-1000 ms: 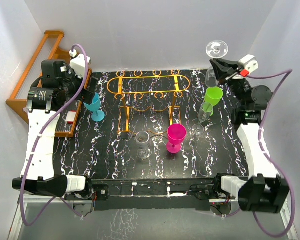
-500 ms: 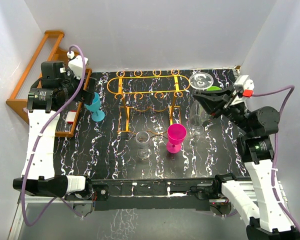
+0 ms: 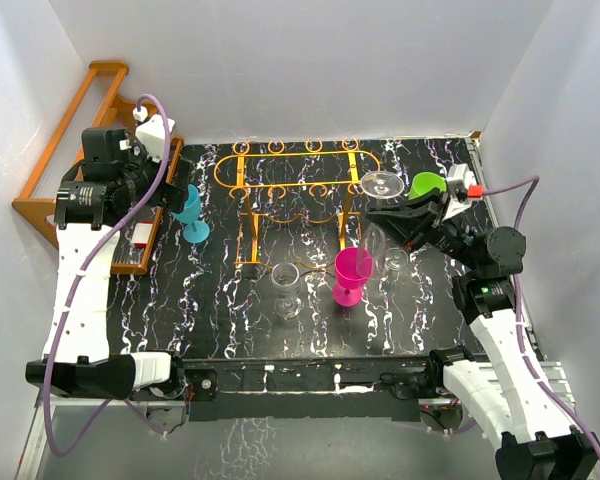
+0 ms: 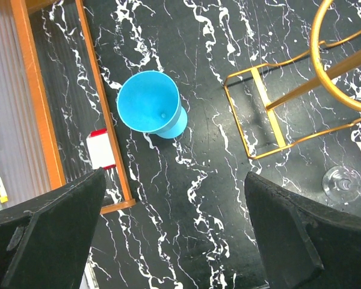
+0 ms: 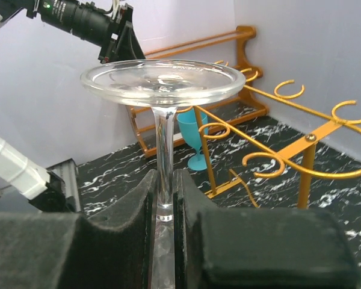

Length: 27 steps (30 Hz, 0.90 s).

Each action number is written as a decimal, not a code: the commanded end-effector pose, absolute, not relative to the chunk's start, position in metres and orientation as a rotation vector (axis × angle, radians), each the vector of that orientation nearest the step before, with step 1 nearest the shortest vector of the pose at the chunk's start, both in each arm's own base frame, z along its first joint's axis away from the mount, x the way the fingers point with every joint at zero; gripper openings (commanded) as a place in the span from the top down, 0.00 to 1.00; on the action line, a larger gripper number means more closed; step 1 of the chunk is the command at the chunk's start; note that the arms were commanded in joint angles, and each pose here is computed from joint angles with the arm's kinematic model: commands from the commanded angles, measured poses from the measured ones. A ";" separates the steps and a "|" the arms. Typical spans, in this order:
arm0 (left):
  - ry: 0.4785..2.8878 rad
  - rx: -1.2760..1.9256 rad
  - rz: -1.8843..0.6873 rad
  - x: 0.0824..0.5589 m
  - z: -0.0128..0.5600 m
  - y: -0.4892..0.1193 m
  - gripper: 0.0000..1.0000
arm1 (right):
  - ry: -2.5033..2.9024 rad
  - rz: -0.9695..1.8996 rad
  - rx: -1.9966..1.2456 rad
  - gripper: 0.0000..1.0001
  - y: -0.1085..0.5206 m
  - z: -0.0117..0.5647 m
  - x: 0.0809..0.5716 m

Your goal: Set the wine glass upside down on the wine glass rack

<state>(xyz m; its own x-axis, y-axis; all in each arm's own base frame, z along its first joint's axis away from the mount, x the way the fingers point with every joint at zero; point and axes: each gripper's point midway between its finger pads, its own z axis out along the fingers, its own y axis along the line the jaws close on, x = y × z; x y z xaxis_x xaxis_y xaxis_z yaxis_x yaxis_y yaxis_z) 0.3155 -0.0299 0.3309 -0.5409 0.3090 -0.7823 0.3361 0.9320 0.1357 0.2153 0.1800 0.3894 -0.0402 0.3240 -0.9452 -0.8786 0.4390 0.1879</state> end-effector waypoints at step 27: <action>2.156 0.407 -0.014 0.317 0.330 -0.022 0.03 | 0.913 0.644 -0.931 0.92 0.184 0.346 0.241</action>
